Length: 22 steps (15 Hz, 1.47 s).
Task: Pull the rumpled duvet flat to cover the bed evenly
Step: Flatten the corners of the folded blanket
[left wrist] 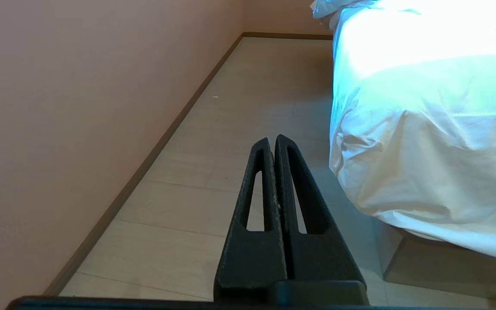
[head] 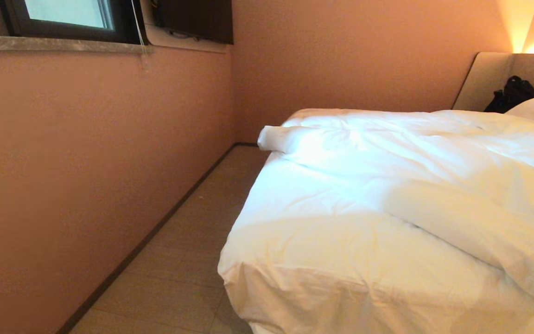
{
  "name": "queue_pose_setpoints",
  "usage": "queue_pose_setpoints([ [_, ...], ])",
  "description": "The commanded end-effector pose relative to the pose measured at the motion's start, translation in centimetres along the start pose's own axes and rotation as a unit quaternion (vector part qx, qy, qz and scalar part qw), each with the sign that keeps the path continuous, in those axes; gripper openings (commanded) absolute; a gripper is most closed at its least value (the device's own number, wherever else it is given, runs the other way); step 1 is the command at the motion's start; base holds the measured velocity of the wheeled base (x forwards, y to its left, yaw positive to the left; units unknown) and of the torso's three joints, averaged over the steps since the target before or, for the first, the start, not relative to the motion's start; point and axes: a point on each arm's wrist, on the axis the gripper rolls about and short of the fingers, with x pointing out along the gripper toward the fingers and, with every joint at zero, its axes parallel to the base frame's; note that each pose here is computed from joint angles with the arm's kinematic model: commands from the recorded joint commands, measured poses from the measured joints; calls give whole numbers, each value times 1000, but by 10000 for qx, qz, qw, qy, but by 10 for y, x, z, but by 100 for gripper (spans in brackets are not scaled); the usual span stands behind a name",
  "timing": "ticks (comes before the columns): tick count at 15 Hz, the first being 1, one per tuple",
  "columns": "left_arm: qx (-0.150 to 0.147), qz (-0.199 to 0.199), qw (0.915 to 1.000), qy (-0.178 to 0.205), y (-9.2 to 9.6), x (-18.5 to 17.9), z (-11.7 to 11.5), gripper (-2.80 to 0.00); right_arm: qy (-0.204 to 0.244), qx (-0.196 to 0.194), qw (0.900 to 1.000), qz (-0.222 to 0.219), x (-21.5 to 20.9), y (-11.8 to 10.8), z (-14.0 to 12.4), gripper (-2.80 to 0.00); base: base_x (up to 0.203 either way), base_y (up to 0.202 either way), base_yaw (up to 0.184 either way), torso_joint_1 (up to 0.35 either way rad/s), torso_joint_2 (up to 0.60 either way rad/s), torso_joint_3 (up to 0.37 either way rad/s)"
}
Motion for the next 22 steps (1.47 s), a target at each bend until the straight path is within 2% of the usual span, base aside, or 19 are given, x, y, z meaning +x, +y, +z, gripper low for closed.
queue_pose_setpoints([
  [1, 0, -2, 10000, 1, 0, 0, 0, -280, 183, 48, 9995, 235, 9, -5, -8, 0, 0, 0, 0, 0, 0, 0],
  [3, 0, -2, 10000, 1, 0, 0, 0, -280, 251, 87, 9988, 400, 11, -8, -10, 0, 0, 0, 0, 0, 0, 0],
  [10, 0, -2, 10000, 1, 0, 0, 0, -280, 18, -63, 9995, 299, -12, -13, 3, 0, 0, 0, 0, 0, 0, 0],
  [13, 0, -2, 10000, 1, 0, 0, 0, -280, 40, -97, 9997, 235, -7, -19, 2, 0, 0, 0, 0, 0, 0, 0],
  [18, 0, -2, 10000, 1, 0, 0, 0, -280, 306, -209, 9993, -1, 20, -28, -18, 0, 0, 0, 0, 0, 0, 0],
  [22, 0, -2, 10000, 1, 0, 0, 0, -280, 656, -160, 9977, 15, 48, -32, -41, 0, 0, 0, 0, 0, 0, 0],
])
